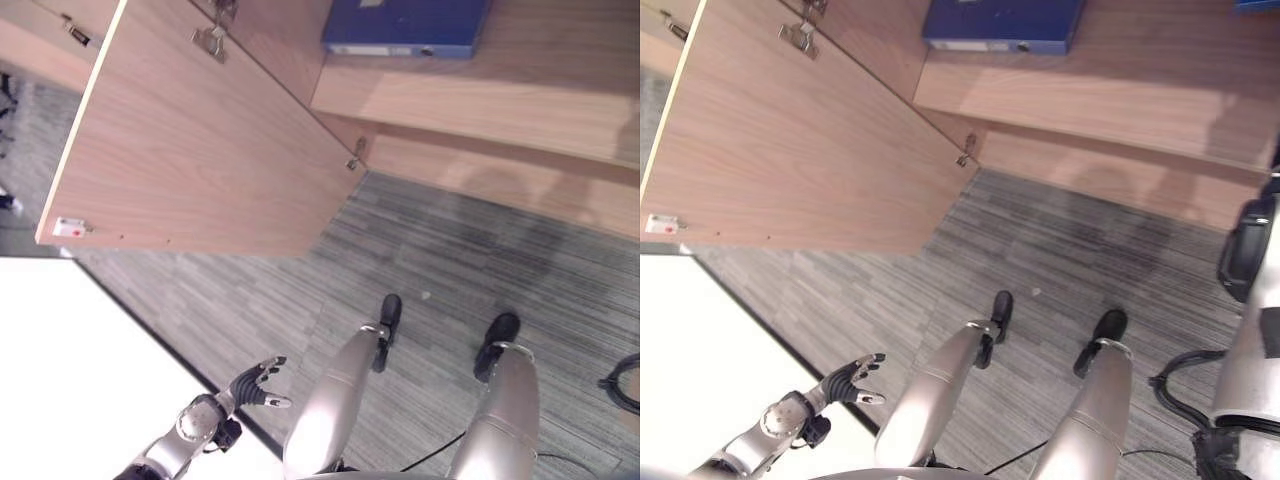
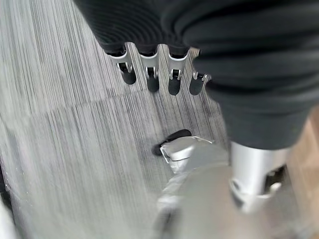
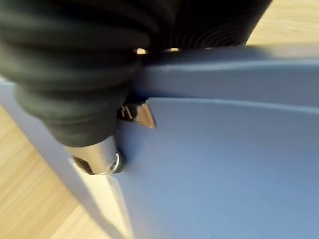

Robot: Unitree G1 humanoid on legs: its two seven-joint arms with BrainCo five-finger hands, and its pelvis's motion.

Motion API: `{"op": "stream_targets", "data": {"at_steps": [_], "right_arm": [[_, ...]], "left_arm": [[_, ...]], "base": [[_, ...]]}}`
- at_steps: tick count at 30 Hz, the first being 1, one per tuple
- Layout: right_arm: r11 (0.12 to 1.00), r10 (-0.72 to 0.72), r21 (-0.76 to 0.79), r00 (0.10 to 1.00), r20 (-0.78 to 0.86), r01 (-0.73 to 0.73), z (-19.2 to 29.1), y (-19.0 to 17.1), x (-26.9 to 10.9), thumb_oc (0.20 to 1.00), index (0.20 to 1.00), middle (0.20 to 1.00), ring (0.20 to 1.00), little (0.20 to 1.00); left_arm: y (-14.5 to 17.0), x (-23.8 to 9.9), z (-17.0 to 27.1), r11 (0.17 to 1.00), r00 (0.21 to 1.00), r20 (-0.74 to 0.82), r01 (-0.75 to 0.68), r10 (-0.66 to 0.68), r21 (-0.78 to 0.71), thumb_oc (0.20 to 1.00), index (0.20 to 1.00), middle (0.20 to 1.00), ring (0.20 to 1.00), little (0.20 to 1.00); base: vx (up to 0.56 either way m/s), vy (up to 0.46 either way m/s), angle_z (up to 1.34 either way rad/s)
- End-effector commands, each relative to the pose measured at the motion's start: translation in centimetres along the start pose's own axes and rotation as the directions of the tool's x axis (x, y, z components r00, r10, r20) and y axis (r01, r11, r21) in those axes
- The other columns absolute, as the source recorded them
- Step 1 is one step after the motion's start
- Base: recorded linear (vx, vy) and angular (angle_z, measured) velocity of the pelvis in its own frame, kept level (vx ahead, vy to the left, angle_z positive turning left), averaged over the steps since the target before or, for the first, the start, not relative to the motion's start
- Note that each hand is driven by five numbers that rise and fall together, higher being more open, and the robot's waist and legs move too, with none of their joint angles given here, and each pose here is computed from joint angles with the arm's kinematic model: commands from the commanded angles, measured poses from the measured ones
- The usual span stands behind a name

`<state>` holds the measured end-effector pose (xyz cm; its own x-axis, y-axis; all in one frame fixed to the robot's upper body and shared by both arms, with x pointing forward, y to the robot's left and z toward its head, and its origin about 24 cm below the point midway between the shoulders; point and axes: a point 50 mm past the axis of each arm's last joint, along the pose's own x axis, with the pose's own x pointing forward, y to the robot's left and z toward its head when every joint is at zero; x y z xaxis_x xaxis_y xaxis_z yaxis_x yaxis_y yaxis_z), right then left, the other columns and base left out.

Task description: Put the empty folder in the office cabinet

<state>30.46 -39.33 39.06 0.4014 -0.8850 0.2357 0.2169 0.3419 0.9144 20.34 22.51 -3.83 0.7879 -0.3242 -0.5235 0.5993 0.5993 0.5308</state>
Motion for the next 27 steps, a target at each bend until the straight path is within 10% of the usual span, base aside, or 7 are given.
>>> {"op": "stream_targets", "data": {"at_steps": [1,15,18,19,21,27], "right_arm": [[0.994,0.111,-0.01,0.987,0.12,-0.11,3.4,2.8,-0.1,0.2,0.2,0.2,0.2,0.2],[0.996,0.036,-0.086,0.999,0.008,-0.036,-0.1,2.5,-0.9,0.2,0.2,0.2,0.2,0.2],[0.997,0.035,-0.069,0.998,0.059,-0.031,1.2,2.6,-0.6,0.2,0.2,0.2,0.2,0.2],[0.991,0.079,-0.11,0.996,0.033,-0.075,0.7,2.4,-0.6,0.2,0.2,0.2,0.2,0.2],[0.993,0.056,-0.108,0.997,0.044,-0.051,0.9,1.5,-0.2,0.2,0.2,0.2,0.2,0.2],[0.991,0.07,-0.116,0.996,0.049,-0.064,0.4,2.6,-0.9,0.2,0.2,0.2,0.2,0.2]], "left_arm": [[2.6,0.0,0.4,0.986,0.988,0.024,-0.156,0.155,0.066,1.0,1.0,1.0,1.0,1.0],[-2.4,1.8,2.9,0.998,0.994,0.099,0.048,-0.045,-0.029,1.0,1.0,1.0,1.0,1.0],[0.8,-0.9,-3.9,0.975,0.959,-0.179,-0.211,0.22,0.067,1.0,1.0,1.0,1.0,1.0],[-0.6,-0.9,-3.3,0.947,0.992,-0.121,-0.067,0.03,-0.316,1.0,1.0,1.0,1.0,1.0],[-0.1,-0.9,-3.1,0.929,0.99,-0.122,-0.11,0.07,-0.355,1.0,1.0,1.0,1.0,1.0],[5.1,-1.6,-4.1,0.949,0.941,-0.181,-0.252,0.286,0.192,1.0,1.0,1.0,1.0,1.0]], "base": [[-0.02,0.013,0.13],[0.0,0.002,0.01],[0.0,-0.009,-0.03],[-0.02,-0.023,-0.05],[0.0,0.0,0.0],[0.0,-0.003,0.0]]}}
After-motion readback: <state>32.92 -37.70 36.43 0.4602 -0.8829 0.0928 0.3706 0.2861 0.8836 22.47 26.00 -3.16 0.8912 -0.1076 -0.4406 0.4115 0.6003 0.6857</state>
